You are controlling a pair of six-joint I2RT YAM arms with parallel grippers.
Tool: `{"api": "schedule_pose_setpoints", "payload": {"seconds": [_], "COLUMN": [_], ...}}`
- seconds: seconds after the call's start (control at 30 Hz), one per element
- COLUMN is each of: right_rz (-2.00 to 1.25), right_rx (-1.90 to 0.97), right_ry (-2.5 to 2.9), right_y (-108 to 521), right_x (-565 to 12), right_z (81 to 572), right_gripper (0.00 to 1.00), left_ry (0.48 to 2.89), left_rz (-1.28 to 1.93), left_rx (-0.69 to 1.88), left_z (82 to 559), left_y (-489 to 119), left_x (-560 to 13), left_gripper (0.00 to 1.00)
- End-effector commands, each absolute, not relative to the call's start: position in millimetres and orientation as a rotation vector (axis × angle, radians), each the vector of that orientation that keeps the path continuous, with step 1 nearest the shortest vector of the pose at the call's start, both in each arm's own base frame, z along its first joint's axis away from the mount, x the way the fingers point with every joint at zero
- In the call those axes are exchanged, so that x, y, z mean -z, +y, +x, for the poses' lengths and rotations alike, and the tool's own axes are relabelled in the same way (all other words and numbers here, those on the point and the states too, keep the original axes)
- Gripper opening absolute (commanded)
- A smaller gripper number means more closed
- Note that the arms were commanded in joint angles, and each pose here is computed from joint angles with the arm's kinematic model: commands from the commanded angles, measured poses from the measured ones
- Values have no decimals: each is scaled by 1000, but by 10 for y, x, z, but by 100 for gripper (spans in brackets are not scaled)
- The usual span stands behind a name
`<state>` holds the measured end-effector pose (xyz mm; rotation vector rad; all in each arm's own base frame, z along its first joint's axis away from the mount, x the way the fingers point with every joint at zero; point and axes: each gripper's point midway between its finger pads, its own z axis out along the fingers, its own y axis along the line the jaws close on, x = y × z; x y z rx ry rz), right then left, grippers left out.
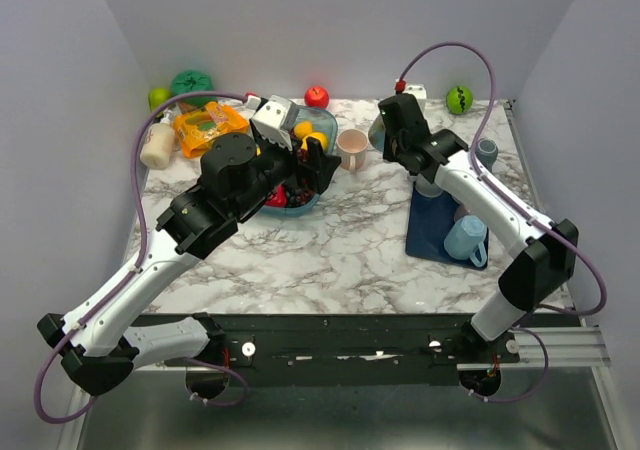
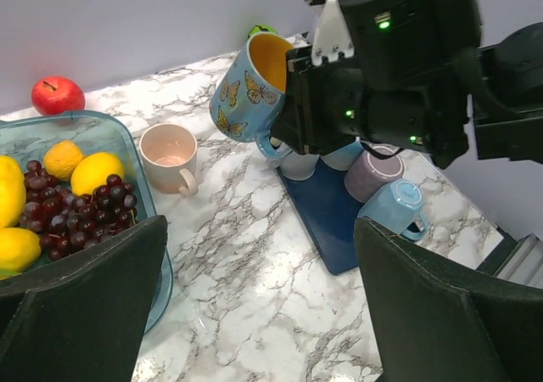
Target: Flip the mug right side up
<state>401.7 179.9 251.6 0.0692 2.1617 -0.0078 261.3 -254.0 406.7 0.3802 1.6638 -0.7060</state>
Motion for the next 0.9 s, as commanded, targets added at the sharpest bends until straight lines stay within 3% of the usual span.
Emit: {"api": "schedule_pose_setpoints", "payload": {"seconds": [0.0,0.4,0.87], "right_rz": [119,77,94], "right_rx": [78,245,264], "right_ry": [2045,2133,2179], "right_y": [1771,1794,1658], "right_x": [-2769,-1932,-1531], "right_z": [4295,4698,4860], "right_gripper": [1,1,1], "left_ry": [1666,1684,1712], "left_rz": [373,417,439], "left_rx": [653,646,632], "left_z": [2626,2632,2743], "left_y": [-2431,-2477,-2566], "left_x": [-4046,-3962,-3882], "left_gripper": [99,99,99]}}
